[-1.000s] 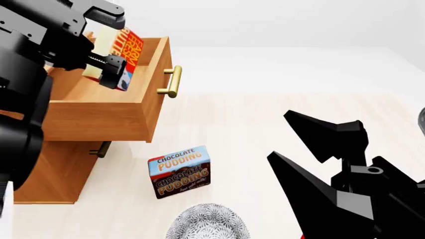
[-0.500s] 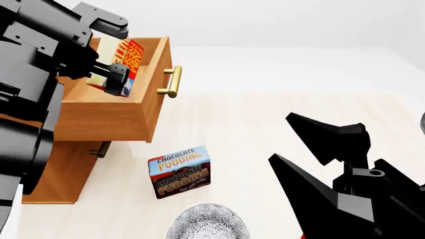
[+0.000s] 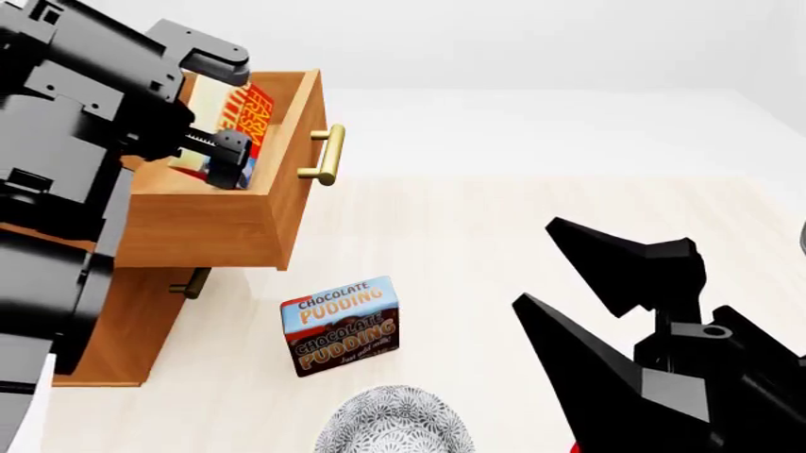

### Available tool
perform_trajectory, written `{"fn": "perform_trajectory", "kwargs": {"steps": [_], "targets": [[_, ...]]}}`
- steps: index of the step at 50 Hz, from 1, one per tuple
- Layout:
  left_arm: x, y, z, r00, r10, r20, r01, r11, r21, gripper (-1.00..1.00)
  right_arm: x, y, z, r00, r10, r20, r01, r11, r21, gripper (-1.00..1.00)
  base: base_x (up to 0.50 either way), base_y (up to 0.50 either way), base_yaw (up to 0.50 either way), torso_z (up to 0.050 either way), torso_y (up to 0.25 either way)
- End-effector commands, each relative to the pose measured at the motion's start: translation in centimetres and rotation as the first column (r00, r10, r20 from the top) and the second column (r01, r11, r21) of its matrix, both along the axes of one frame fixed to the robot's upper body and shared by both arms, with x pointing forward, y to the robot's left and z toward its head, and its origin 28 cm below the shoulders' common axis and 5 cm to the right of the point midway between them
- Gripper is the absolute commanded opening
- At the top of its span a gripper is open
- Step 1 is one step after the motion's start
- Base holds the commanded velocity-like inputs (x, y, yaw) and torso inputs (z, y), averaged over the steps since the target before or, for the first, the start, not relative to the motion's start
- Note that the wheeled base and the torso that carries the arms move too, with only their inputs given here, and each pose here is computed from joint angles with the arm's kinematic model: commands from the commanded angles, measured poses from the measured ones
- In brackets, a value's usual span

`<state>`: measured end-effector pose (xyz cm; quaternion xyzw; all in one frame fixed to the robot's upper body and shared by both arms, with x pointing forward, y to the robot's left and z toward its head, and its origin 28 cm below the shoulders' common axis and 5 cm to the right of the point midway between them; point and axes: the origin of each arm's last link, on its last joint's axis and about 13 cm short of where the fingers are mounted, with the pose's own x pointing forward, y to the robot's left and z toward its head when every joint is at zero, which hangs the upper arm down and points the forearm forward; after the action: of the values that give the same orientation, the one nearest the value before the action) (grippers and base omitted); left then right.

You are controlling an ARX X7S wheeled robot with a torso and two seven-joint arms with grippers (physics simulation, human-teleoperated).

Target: Put the butter at the front in the top drawer of the cabinet and close it.

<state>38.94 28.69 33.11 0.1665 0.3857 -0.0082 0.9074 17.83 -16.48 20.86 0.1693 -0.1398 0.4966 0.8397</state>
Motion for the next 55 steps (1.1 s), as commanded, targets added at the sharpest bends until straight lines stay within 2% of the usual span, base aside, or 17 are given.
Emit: {"fn": "perform_trajectory", "kwargs": {"steps": [1,17,18,44,55], "targets": [[0.1,-0.3,0.0,1.000,0.009,0.016,-0.009,1.000,0.025,-1.00,-0.1,-0.1,-0.1,1.000,-0.006,-0.004,0.006,1.000,0.000,1.00,0.00,0.00,0.00,0.000,0.000],[0.1,-0.2,-0.1,1.000,0.006,0.013,-0.006,1.000,0.024,-1.00,-0.1,0.0,0.0,1.000,-0.006,-0.004,0.006,1.000,-0.004,1.00,0.00,0.00,0.00,0.000,0.000],[0.1,-0.2,-0.1,1.000,0.003,0.013,-0.003,1.000,0.023,1.00,-0.1,0.0,0.0,1.000,-0.006,-0.003,0.006,1.000,-0.004,1.00,0.00,0.00,0.00,0.000,0.000],[0.2,-0.1,0.3,0.999,-0.010,0.038,0.009,1.000,0.018,1.00,0.0,0.0,0.0,1.000,0.000,-0.002,0.000,1.000,-0.008,1.00,0.00,0.00,0.00,0.000,0.000],[-0.1,0.0,1.9,0.996,-0.006,0.085,0.006,1.000,0.001,1.00,0.1,0.1,0.2,1.000,0.004,0.000,-0.004,1.000,-0.012,1.00,0.00,0.00,0.00,0.000,0.000]]}}
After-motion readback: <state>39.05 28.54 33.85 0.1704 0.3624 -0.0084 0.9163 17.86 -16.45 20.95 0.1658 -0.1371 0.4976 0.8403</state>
